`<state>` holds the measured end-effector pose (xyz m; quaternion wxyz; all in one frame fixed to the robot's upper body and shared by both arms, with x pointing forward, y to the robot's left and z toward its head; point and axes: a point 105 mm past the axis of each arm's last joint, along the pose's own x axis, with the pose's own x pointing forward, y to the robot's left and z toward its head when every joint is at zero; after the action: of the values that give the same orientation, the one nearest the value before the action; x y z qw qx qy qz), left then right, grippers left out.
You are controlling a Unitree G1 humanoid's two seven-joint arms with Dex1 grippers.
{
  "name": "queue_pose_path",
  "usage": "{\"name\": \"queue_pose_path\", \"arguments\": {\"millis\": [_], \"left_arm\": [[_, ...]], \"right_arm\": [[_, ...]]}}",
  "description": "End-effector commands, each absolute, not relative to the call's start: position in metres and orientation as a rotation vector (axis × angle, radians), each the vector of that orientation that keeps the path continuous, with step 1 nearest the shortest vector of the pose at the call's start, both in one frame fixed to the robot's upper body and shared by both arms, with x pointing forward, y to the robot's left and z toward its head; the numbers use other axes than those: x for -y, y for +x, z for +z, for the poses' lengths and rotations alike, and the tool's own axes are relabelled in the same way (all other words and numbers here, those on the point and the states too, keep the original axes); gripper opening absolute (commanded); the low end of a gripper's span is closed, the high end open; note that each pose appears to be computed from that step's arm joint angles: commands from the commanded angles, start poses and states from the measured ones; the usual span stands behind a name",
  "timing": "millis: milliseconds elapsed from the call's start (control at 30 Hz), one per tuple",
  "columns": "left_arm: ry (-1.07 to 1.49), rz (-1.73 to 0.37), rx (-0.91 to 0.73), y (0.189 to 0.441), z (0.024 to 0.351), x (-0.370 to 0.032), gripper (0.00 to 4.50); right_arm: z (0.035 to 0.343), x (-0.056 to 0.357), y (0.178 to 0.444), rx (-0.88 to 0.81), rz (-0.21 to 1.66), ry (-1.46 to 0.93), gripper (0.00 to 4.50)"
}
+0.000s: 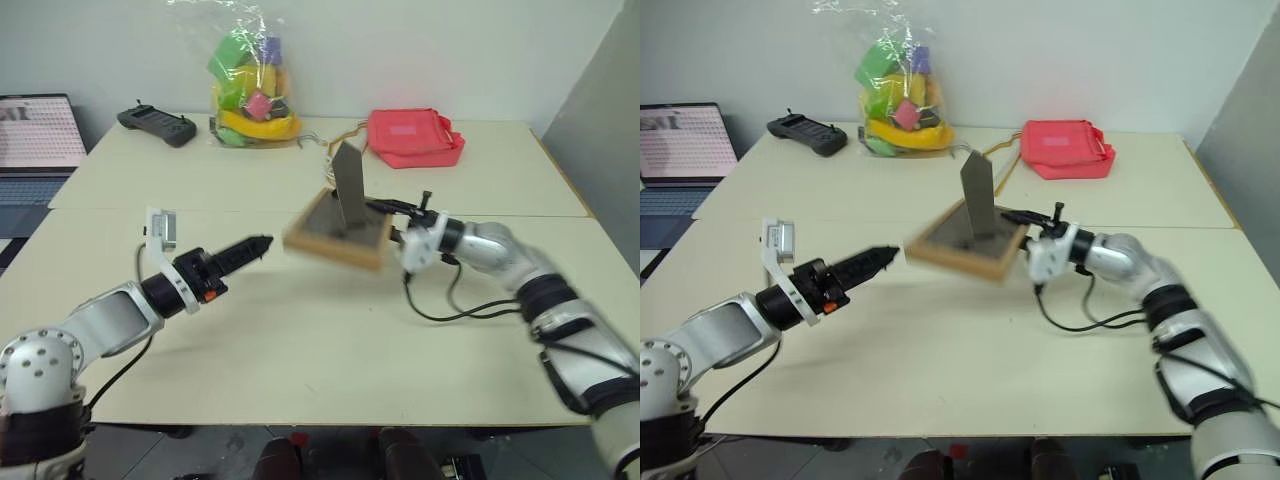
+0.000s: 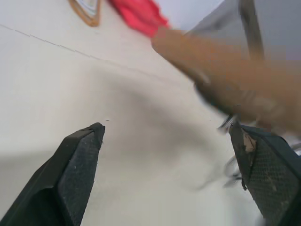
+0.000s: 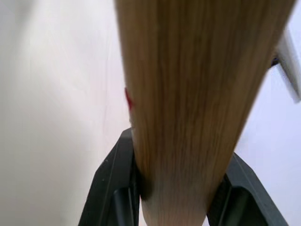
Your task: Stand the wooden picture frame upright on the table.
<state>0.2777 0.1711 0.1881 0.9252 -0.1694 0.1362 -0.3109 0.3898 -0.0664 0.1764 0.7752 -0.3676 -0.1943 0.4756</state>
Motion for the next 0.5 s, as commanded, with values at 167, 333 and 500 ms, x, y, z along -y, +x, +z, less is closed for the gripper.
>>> {"name": "queue_pose_path", "arguments": {"millis": [167,333,500], "left_arm": [[-0.017,-0.582,-0.038,0.268,0.192,-0.15,4.5],[-0.013,-0.594,-0.055,0.264,0.173,-0.145,4.5],[-0.007,-0.604,-0.062,0.261,0.165,-0.144,4.5]], "right_arm": [[0.18,0.057,0.38,-0.103,1.32,0.018,1.29],[0.156,0.054,0.382,-0.243,1.325,0.149,1.29],[0.133,0.055,0.383,-0.242,1.294,0.106,1.29]]}}
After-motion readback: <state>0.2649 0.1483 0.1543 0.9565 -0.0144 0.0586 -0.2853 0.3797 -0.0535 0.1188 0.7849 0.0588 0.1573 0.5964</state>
